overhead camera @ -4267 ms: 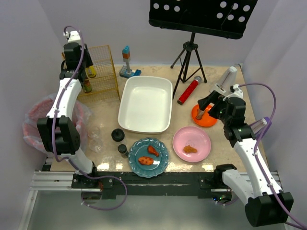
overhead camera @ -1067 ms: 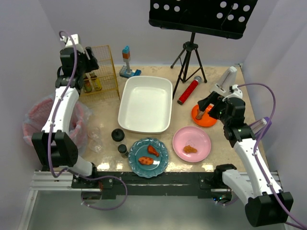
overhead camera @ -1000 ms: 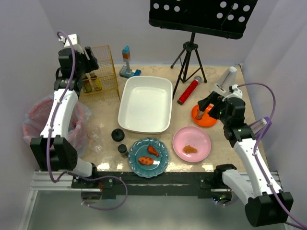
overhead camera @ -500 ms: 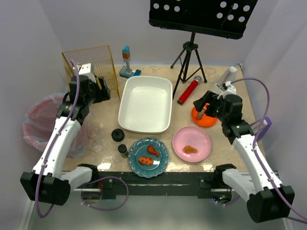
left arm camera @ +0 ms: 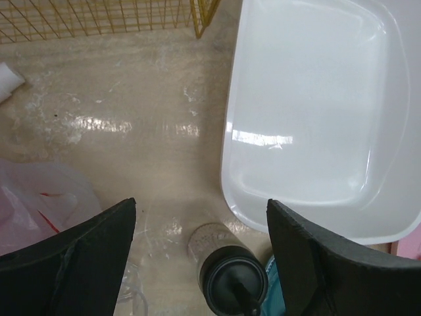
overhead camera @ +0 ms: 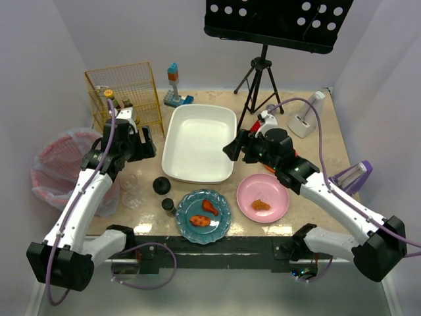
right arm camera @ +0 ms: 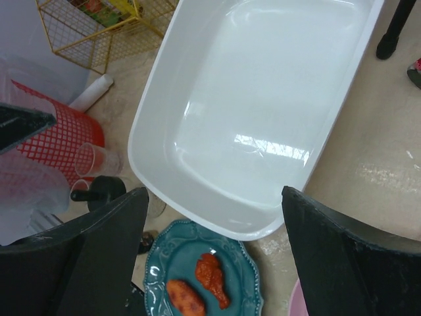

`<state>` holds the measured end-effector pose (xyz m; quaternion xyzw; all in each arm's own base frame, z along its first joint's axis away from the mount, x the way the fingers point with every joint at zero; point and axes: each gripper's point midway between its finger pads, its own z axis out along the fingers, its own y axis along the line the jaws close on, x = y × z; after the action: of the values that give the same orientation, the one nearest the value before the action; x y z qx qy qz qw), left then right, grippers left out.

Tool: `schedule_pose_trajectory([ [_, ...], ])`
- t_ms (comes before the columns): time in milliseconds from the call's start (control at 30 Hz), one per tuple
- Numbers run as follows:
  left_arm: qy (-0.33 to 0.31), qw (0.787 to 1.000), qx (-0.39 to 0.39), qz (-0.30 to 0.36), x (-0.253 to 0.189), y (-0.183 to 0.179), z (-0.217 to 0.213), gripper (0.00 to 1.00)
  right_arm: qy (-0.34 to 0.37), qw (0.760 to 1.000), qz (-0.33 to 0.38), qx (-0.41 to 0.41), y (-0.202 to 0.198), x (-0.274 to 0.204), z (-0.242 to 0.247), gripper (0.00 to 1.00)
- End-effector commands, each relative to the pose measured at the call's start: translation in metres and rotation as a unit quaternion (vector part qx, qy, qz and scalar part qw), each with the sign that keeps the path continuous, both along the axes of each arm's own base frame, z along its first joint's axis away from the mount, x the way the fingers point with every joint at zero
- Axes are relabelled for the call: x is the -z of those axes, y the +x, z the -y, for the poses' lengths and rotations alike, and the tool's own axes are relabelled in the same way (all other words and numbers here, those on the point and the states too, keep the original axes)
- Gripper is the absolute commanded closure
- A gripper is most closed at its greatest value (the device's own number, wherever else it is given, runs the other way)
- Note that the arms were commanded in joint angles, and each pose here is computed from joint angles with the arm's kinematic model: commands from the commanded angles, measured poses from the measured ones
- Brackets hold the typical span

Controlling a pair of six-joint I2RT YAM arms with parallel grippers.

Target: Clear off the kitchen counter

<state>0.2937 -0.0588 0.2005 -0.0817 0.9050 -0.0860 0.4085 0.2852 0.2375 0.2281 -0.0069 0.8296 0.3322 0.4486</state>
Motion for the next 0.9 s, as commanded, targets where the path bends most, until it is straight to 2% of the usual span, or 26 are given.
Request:
schedule_pose_trajectory([
  [0,-0.024,0.999,0.037,-0.027,0.014,-0.025,0.019,0.10,0.038,0.998,0.033,0.026,0.011,-0.027,-0.001,0.12],
  [133,-0.039,0.997,0.054,-0.045,0.023,-0.037,0.034,0.00,0.035,0.999,0.025,0.029,0.009,-0.018,0.001,0.12],
  [467,-0.040,0.992,0.089,-0.084,0.040,-0.059,0.064,0.00,0.032,0.999,0.021,0.034,0.004,-0.010,0.007,0.11],
  [600,0.004,0.991,0.081,-0.105,0.053,-0.067,0.059,0.00,0.034,0.999,0.021,0.035,0.002,-0.010,0.008,0.11],
  [867,0.021,0.990,0.063,-0.126,0.067,-0.079,0.053,0.00,0.041,0.998,0.017,0.036,-0.001,-0.007,0.009,0.11],
])
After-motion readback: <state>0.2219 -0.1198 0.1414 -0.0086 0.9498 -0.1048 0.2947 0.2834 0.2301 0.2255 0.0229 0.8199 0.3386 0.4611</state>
